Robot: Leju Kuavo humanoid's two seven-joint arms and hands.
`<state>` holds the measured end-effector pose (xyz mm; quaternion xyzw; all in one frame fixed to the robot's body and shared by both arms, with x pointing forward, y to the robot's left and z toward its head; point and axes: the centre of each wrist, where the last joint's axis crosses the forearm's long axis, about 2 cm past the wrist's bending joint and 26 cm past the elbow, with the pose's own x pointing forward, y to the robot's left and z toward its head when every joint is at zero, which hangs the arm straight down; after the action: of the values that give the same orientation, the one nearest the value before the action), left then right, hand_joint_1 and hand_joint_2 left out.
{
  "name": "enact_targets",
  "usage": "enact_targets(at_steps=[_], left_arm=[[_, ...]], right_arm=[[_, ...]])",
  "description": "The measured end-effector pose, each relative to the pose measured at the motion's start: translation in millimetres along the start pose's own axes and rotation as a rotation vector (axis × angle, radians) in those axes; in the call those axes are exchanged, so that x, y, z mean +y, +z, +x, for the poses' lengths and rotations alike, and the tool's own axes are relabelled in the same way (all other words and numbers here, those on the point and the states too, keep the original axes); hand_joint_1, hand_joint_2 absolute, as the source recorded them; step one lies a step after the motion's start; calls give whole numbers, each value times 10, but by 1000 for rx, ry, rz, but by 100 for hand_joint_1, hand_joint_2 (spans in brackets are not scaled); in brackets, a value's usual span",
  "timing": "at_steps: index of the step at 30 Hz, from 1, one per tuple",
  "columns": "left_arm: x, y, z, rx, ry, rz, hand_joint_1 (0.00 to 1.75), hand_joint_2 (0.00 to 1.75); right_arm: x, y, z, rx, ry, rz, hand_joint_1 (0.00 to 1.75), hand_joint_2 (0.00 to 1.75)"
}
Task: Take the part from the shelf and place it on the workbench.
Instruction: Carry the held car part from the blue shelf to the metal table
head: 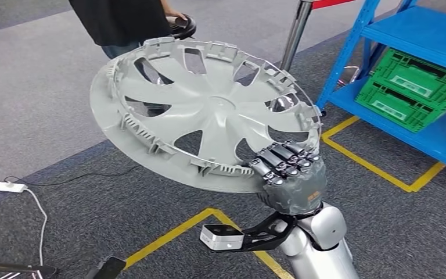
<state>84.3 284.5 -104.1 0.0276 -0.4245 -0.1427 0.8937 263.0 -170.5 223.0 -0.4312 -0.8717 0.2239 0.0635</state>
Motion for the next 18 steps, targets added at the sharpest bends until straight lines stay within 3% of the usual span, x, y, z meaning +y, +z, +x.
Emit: enact_targets(at_steps=[18], left_arm=[[72, -54, 52, -6, -6, 5, 0, 0]], right_arm=[[1, -26, -16, 0, 1, -9, 175, 175]])
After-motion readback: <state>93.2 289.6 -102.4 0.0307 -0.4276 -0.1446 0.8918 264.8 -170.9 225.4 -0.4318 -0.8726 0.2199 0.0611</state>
